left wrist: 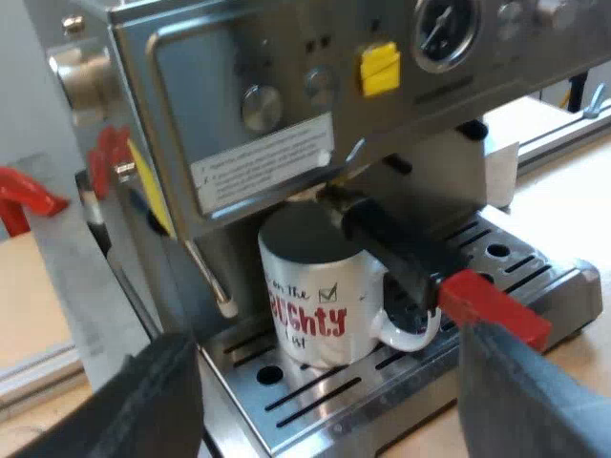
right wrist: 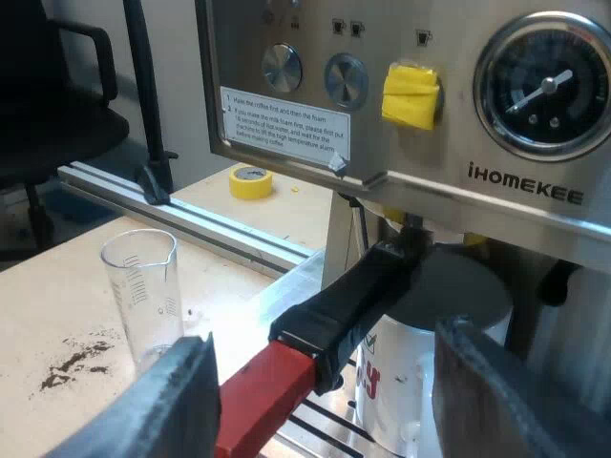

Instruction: Place mug into machine

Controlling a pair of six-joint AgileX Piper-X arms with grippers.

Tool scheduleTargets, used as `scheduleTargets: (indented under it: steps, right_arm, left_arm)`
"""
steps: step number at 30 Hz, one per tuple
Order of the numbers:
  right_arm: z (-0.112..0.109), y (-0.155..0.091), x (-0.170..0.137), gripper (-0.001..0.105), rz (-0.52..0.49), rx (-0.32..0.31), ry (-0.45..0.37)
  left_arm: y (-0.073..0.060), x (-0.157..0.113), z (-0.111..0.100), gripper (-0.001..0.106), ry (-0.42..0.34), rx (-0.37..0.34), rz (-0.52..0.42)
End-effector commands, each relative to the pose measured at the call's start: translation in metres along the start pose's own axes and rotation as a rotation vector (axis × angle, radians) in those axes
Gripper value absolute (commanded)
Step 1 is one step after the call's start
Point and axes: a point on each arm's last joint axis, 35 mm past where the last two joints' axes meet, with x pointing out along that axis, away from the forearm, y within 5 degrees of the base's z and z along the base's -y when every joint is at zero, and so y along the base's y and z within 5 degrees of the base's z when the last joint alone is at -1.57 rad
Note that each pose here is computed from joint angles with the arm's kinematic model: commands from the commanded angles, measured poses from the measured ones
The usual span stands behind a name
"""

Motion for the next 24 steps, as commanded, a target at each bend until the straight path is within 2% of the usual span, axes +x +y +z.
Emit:
scheduleTargets:
  steps: [1,4,9,14,15,18,21,24]
  right_arm:
    - [0.004,-0.001,0.000,0.052,-0.008,-0.008,-0.009]
    - [0.004,-0.001,0.001,0.052,-0.010,-0.008,-0.009]
    - [0.003,-0.002,0.001,0.052,-0.046,-0.008,0.002]
    - [0.003,-0.003,0.001,0.052,-0.065,-0.012,0.009]
    - [0.004,-0.002,0.003,0.052,-0.072,-0.011,0.010]
    - [0.009,-0.001,0.010,0.052,-0.088,-0.009,0.014]
    - [0.019,0.003,0.022,0.052,-0.099,-0.025,0.010]
    - [0.024,0.008,0.031,0.049,-0.095,-0.044,0.014]
  left_arm:
    - [0.003,0.006,0.005,0.059,-0.007,-0.032,-0.033]
    - [0.010,0.012,0.011,0.059,-0.029,-0.039,-0.043]
    - [0.012,0.018,0.014,0.059,-0.018,-0.056,-0.210]
    - [0.012,0.018,0.017,0.059,-0.046,-0.009,-0.216]
    - [0.011,0.017,0.018,0.059,-0.056,0.000,-0.249]
    - [0.009,0.017,0.021,0.053,-0.074,-0.008,-0.291]
    - [0.009,0.017,0.020,0.045,-0.063,-0.027,-0.291]
    - [0.009,0.017,0.020,0.045,-0.061,-0.031,-0.291]
